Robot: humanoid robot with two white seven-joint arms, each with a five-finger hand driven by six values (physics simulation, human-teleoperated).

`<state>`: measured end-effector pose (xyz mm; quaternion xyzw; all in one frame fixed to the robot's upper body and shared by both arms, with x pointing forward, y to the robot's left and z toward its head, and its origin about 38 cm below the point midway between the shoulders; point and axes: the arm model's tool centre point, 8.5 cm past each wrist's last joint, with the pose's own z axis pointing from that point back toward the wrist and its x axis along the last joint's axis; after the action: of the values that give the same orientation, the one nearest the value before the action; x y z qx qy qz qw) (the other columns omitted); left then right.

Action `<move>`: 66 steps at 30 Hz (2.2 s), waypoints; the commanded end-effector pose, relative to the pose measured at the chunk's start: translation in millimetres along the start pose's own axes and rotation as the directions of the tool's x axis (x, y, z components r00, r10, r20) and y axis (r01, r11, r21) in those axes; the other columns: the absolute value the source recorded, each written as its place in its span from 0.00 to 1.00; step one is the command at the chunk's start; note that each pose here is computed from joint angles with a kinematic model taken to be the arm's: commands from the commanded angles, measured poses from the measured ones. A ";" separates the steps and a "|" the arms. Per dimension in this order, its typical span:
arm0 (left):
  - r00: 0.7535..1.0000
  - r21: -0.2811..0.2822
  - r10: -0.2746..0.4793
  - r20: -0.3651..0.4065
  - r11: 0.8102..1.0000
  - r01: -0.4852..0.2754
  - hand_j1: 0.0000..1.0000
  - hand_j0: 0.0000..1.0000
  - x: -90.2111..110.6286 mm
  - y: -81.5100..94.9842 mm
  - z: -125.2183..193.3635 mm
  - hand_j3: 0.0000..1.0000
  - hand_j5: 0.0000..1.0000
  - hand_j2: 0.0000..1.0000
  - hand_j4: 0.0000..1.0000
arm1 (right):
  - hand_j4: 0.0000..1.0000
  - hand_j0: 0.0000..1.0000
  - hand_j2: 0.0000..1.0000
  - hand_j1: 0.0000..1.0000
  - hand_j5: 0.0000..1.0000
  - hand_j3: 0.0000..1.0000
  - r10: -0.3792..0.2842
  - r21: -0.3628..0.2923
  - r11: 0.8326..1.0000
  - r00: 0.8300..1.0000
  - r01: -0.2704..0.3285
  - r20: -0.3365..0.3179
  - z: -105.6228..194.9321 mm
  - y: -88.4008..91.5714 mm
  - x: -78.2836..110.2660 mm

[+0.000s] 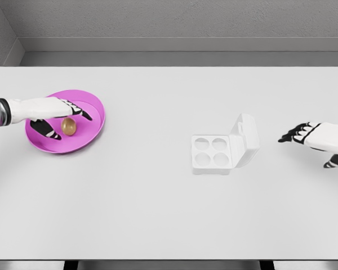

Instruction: Pack egg into the box and close the box lid

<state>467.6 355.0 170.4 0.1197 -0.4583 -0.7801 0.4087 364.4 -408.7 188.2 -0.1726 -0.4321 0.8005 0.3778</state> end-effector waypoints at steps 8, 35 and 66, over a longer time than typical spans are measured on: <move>1.000 -0.007 0.015 -0.020 1.000 -0.015 0.71 0.71 -6.2 -3.6 -0.7 0.71 0.71 0.71 0.71 | 1.00 1.00 1.00 1.00 1.00 1.00 -0.001 0.011 1.000 1.000 0.001 0.030 -9.9 3.7 8.1; 1.000 -0.017 0.002 -0.015 1.000 -0.002 0.44 0.44 -2.7 -3.4 -8.5 0.44 0.44 0.44 0.44 | 1.00 1.00 1.00 1.00 1.00 1.00 0.012 -0.015 1.000 1.000 -0.012 0.028 -5.6 -7.5 7.5; 0.809 0.219 -0.287 0.513 0.955 0.199 0.35 0.35 225.6 87.7 -121.5 0.35 0.35 0.35 0.35 | 1.00 1.00 1.00 1.00 1.00 1.00 0.016 -0.042 0.999 0.999 -0.014 0.036 1.3 -18.4 8.4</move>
<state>446.5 122.1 224.7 0.0167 -0.5828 -0.7965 0.1604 366.2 -396.7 203.4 -0.1689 -0.4527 0.7985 0.3590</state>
